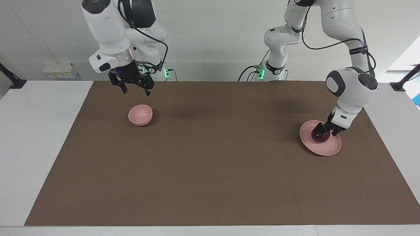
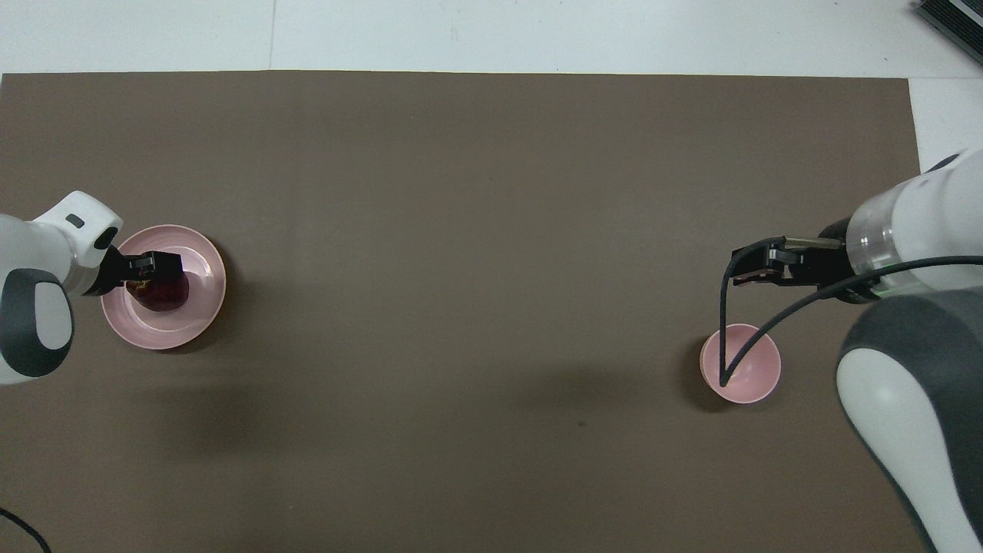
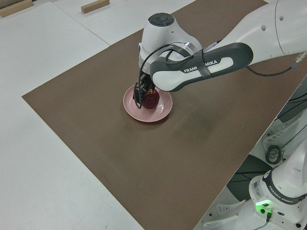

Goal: Move apple from plate to bowl
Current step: 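Grasp the red apple on the plate with the left gripper, then lift the apple with the left gripper while the right gripper approaches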

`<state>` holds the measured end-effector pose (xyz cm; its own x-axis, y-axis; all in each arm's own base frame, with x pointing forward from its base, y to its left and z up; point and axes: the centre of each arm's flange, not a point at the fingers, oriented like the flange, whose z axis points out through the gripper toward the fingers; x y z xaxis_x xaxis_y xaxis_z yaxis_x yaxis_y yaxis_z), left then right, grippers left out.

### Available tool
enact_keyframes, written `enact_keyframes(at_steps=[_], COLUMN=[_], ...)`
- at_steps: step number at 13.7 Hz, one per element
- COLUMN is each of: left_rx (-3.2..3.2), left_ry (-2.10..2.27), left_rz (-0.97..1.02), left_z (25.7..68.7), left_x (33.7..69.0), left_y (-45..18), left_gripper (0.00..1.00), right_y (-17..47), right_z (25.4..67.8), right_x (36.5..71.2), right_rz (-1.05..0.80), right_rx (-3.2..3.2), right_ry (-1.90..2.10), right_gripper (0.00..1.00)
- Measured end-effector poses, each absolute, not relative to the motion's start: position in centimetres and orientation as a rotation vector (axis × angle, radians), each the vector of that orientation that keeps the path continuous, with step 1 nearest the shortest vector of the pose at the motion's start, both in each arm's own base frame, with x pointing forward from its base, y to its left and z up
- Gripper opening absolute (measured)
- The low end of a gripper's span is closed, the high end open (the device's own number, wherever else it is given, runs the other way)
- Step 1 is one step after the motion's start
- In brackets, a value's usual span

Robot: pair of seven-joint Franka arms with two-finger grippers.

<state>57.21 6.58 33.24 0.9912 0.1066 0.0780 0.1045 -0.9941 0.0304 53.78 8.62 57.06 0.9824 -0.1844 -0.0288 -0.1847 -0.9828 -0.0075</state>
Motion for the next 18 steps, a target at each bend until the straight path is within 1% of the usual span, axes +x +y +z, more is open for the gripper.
enact_keyframes(at_steps=[2, 6, 7, 8, 9, 12, 14, 15, 16, 18], left_rx=[3.108, 3.108, 3.108, 3.108, 3.109, 3.114, 3.114, 3.114, 3.110, 3.030], left_ry=[0.154, 0.143, 0.141, 0.137, 0.123, 0.020, -0.008, -0.019, -0.027, 0.004], left_rz=[0.108, 0.078, 0.077, 0.083, 0.089, 0.094, 0.116, 0.134, 0.135, 0.113], left_z=[32.9, 32.3, 32.3, 32.5, 32.7, 32.8, 33.4, 34.2, 35.4, 39.0], left_x=[56.9, 55.9, 55.8, 55.8, 55.8, 55.9, 56.3, 56.8, 57.4, 58.6], left_y=[6.1, 5.7, 5.7, 5.7, 5.7, 5.7, 5.6, 5.4, 5.1, 3.5], left_gripper=[1.00, 1.00, 0.93, 0.78, 0.71, 0.71, 0.71, 0.71, 0.69, 0.67], right_y=[9.6, 12.3, 13.5, 14.9, 16.4, 20.0, 20.8, 21.2, 22.0, 23.8], right_z=[55.7, 53.2, 52.7, 52.0, 51.4, 50.1, 49.5, 49.1, 48.9, 48.6], right_x=[54.0, 53.2, 53.0, 52.8, 52.7, 52.9, 53.5, 53.7, 53.8, 53.8], right_rz=[0.061, 0.167, 0.190, 0.203, 0.200, 0.239, 0.272, 0.287, 0.308, 0.343], right_rx=[-3.114, -3.052, -3.045, -3.045, -3.043, -2.905, -2.807, -2.769, -2.725, -2.630], right_ry=[0.326, 0.435, 0.465, 0.485, 0.507, 0.597, 0.690, 0.739, 0.775, 0.851], right_gripper=[1.00, 1.00, 1.00, 1.00, 1.00, 1.00, 1.00, 1.00, 1.00, 1.00])
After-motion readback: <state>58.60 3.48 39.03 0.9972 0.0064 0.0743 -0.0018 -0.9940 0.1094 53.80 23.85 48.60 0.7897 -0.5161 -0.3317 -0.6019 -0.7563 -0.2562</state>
